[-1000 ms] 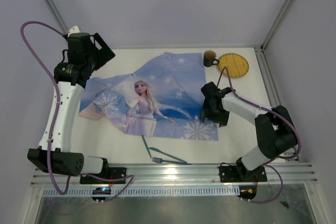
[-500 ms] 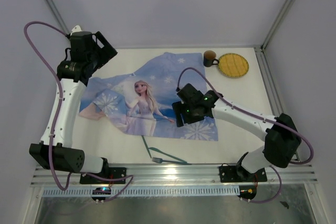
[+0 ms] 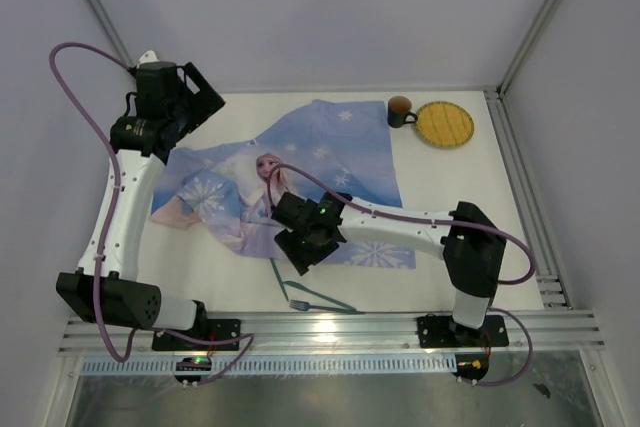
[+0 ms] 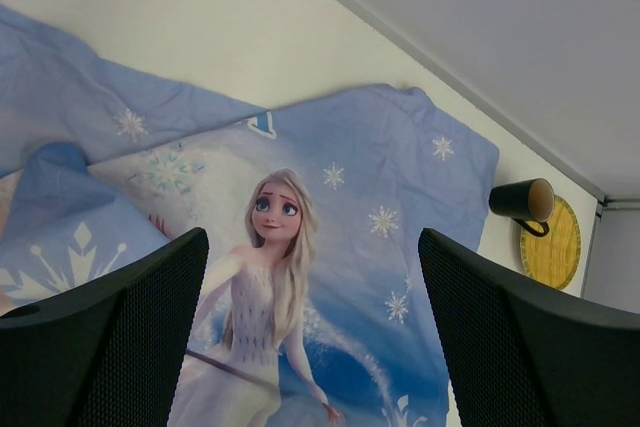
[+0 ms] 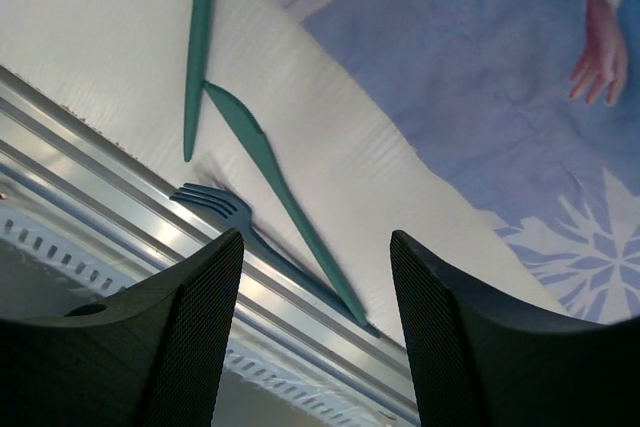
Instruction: Set the dinner table for one person
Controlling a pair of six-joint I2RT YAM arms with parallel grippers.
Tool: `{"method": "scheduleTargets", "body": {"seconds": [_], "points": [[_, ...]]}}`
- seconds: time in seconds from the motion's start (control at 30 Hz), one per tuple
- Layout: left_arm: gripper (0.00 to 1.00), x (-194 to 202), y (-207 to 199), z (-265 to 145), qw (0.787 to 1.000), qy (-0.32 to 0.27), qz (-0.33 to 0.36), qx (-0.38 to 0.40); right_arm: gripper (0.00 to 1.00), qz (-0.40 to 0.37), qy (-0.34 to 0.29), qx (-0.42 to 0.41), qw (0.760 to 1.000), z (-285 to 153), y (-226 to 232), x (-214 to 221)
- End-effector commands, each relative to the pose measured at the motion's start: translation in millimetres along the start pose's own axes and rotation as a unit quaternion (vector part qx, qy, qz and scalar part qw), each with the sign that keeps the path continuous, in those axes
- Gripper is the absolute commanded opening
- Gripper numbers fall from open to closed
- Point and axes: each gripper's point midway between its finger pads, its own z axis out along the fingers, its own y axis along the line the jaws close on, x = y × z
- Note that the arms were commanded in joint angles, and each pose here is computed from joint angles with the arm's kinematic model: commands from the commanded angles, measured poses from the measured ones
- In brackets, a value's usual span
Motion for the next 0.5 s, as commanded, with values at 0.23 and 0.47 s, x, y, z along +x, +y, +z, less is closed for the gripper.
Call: {"method": "scheduleTargets", "body": {"seconds": [0.23,0.47], "points": [[0.88,0.3,-7.2,-9.1,1.0,0.003,0.013,0.026,0.64,-0.01,-0.007,-0.011,1.0,7.4,44.0,-6.0],[0.88,0.8,-10.9,-13.5,0.999,0.006,0.013,0.037,0.63,-0.033,0.003,-0.013,0.999,37.0,52.4,-12.1]]}}
